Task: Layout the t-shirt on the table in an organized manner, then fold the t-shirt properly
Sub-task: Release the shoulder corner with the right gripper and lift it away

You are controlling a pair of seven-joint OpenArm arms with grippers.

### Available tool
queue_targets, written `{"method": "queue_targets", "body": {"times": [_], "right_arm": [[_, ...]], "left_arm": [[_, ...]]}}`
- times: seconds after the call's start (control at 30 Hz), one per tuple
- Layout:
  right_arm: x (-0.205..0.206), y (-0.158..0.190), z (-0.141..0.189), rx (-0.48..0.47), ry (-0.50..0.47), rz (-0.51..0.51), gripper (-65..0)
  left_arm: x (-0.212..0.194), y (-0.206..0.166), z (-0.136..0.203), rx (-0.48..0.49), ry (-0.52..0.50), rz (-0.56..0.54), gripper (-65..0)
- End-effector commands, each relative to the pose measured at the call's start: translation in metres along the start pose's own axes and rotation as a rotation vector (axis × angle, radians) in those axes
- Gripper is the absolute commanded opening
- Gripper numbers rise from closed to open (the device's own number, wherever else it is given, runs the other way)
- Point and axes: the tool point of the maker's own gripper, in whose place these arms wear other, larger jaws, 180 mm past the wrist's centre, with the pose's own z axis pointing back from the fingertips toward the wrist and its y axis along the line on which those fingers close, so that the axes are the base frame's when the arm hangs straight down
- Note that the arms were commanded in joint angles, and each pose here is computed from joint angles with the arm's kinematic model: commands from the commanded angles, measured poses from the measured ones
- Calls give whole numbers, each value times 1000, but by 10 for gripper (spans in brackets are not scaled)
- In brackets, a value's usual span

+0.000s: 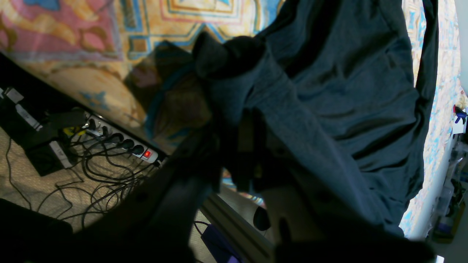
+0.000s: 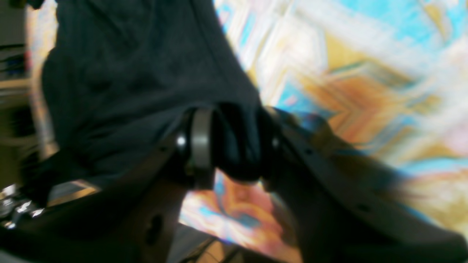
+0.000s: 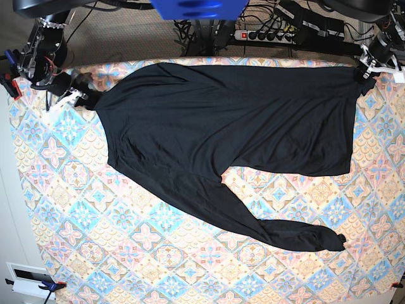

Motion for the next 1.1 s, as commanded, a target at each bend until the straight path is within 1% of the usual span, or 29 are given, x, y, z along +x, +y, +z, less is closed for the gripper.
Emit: {"method": "queue_targets", "body": {"times": [0.0, 0.1, 0.2, 0.5, 0.57, 0.63, 0.77, 0.87, 0.97, 1.07], "right_arm": [[19, -1, 13, -12, -49, 31, -427], [30, -5, 24, -29, -94, 32, -403], [32, -10, 28, -41, -107, 22, -390], [8, -20, 37, -72, -63, 16, -388], [5, -17, 41, -78, -58, 37, -388], [4, -14, 54, -96, -67, 74, -388], [3, 13, 75, -111, -73, 213, -388], [-3, 30, 82, -104, -58, 284, -388], [-17, 46, 72, -61, -12, 313, -388], [-35, 55, 56, -13, 50, 310, -388]], "left_arm": [[15, -4, 6, -6, -35, -27, -597], [15, -4, 6, -7, -35, -26, -596], [15, -4, 6, -7, -35, -26, -596], [15, -4, 6, -7, -35, -26, -596], [15, -4, 6, -7, -35, -26, -596], [15, -4, 6, -7, -35, -26, -595], [15, -4, 6, -5, -35, -27, -595], [15, -4, 6, -6, -36, -27, -595], [15, -4, 6, -6, -36, -27, -595], [15, -4, 6, -7, -37, -27, -595]]}}
